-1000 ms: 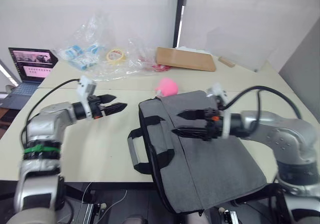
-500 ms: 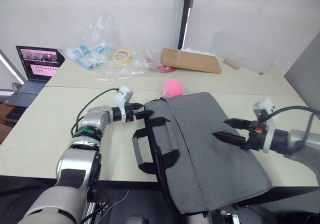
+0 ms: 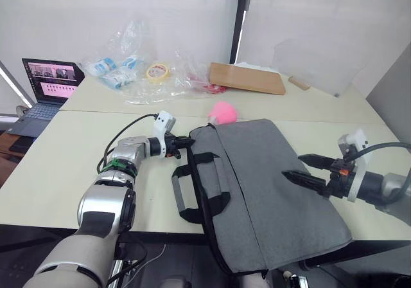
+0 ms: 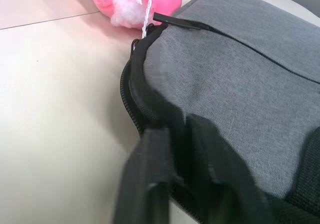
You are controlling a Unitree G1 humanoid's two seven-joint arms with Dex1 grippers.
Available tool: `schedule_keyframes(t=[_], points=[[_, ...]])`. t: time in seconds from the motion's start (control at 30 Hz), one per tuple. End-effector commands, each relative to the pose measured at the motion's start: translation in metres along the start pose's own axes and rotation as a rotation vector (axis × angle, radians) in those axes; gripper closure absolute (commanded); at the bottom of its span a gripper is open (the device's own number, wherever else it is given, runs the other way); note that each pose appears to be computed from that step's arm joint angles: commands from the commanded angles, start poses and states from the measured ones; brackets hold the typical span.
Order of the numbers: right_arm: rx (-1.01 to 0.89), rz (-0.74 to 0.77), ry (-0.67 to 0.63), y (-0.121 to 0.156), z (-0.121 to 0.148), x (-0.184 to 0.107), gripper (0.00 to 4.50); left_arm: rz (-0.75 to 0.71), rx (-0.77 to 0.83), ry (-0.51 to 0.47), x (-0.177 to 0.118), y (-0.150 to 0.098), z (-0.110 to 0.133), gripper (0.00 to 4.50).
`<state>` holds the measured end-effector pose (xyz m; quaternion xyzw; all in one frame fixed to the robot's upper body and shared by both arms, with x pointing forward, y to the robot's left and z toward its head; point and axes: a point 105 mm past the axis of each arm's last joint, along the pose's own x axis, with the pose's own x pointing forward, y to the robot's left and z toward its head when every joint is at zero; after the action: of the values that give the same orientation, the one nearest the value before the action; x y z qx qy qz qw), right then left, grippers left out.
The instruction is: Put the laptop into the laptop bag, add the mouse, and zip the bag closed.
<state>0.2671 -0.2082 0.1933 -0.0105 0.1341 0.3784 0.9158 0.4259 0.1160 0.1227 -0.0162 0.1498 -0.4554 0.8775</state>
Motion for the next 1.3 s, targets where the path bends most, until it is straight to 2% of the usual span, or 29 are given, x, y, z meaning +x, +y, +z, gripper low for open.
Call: schedule_keyframes(t=[0.03, 0.17, 0.37, 0.57, 0.73, 0.9, 1.1, 1.3], points=[[-0.05, 0.002, -0.026, -0.002, 0.013, -0.003, 0.0, -0.006, 0.003, 0.002, 0.002, -0.002, -0.003, 4.48], [-0.046, 0.01, -0.017, -0.004, 0.012, -0.001, 0.0, 0.078, -0.034, -0.047, -0.009, 0.012, -0.001, 4.48], [-0.041, 0.017, -0.01, -0.007, 0.012, 0.002, 0.0, 0.254, -0.124, -0.204, -0.045, 0.043, 0.006, 4.48], [-0.033, 0.005, 0.006, -0.015, 0.011, -0.001, 0.0, 0.348, -0.085, -0.276, -0.085, 0.055, 0.008, 4.48], [0.01, -0.047, 0.037, -0.033, 0.005, -0.015, 0.0, 0.394, -0.07, -0.304, -0.119, 0.045, 0.006, 4.48], [0.154, -0.062, 0.08, -0.045, -0.01, -0.03, 0.0, 0.477, -0.092, -0.35, -0.144, 0.03, 0.003, 4.48], [0.393, -0.062, 0.18, -0.04, -0.058, -0.037, 0.0, 0.482, -0.129, -0.35, -0.141, 0.009, -0.012, 4.48], [0.483, -0.031, 0.218, -0.026, -0.073, -0.033, 0.0, 0.478, -0.139, -0.347, -0.137, 0.0, -0.014, 4.48]])
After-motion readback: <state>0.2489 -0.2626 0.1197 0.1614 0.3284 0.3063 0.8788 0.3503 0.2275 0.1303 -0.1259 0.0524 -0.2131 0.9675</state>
